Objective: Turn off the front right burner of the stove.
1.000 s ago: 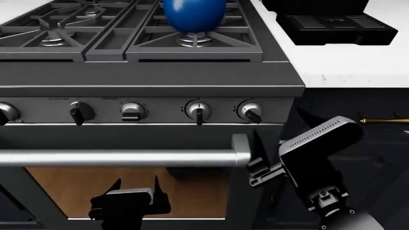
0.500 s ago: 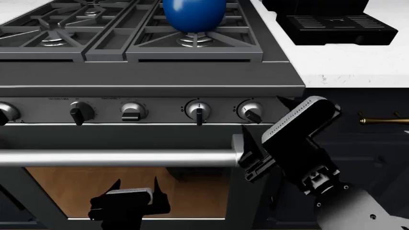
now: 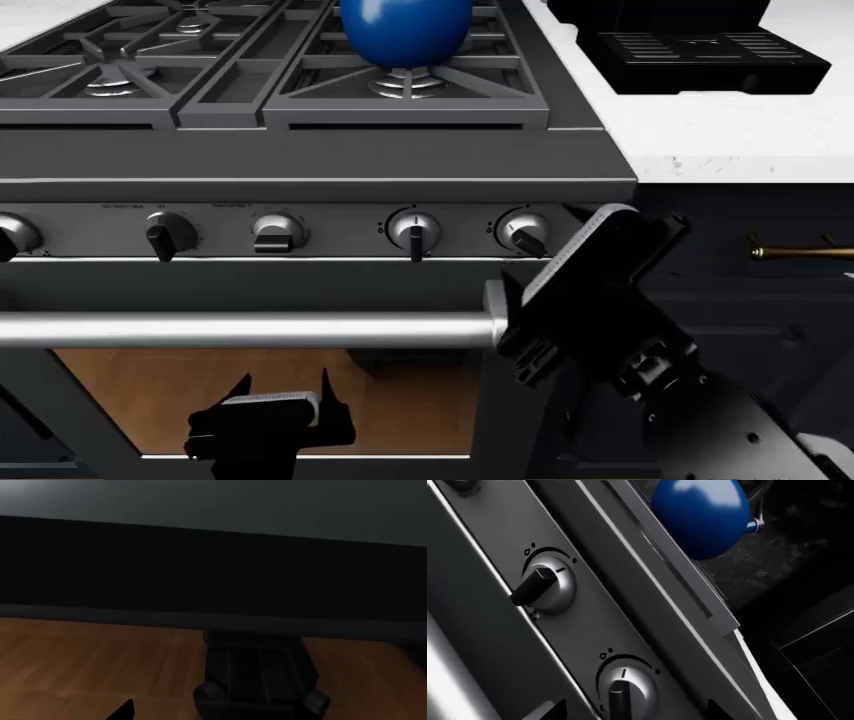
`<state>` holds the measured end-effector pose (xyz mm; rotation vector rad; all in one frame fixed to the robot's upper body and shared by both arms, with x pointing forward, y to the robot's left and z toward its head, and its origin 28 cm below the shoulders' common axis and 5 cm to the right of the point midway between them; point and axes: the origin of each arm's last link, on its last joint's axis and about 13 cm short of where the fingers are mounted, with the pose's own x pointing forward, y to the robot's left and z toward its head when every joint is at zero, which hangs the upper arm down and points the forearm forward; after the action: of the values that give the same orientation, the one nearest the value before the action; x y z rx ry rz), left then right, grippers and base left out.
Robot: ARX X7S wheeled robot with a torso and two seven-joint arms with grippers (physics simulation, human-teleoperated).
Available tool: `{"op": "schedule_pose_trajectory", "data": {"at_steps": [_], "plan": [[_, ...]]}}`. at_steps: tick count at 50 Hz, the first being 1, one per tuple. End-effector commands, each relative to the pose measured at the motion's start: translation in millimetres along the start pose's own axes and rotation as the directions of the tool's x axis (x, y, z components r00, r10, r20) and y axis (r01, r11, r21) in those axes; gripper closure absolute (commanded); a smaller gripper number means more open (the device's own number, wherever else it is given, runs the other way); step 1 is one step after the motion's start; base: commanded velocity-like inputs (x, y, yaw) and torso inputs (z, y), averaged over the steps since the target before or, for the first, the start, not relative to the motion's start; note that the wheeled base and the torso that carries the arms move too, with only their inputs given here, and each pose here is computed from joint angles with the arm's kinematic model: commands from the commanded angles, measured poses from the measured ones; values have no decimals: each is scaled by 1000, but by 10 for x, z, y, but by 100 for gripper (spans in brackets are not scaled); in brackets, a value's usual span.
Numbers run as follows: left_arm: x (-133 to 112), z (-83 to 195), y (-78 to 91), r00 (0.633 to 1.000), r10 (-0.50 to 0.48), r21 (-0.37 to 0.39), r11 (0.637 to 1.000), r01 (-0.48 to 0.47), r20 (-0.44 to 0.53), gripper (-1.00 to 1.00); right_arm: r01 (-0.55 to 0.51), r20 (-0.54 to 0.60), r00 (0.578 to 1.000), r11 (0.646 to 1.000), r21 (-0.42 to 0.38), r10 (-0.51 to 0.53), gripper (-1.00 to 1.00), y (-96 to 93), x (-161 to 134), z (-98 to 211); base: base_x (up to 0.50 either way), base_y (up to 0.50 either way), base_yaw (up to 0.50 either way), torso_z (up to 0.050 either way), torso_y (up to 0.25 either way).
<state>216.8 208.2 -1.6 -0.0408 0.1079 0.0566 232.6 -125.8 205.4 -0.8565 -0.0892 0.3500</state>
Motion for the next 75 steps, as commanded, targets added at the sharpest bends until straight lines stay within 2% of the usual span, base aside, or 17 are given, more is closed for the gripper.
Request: {"op": "schedule_pose_trajectory", "data": {"at_steps": [1, 13, 23, 38, 75], "plan": [[4, -7, 2, 1000, 1, -1, 1000, -1, -3, -100, 3, -11, 1000, 997, -77, -4, -100, -45, 50, 15, 0, 0, 0, 0, 0], [10, -16, 4, 1000, 4, -3, 1000, -4, -10, -100, -7, 6, 1000, 992, -126, 8, -100, -67, 136, 46, 0, 0, 0, 0, 0], [8, -12, 3, 1000, 3, -4, 1000, -3, -9, -100, -55, 11, 998, 990, -127, 57, -100, 3, 119, 54, 0, 0, 0, 0, 0], [12, -11, 4, 1000, 5, -5, 1000, -5, -9, -100, -81, -35, 996, 988, -133, 77, -100, 49, 133, -18, 0, 0, 0, 0, 0], [26, -29, 9, 1000, 14, -11, 1000, -14, -27, -100, -69, -92, 994, 988, -141, 56, -100, 23, 297, -162, 0, 0, 0, 0, 0]]}}
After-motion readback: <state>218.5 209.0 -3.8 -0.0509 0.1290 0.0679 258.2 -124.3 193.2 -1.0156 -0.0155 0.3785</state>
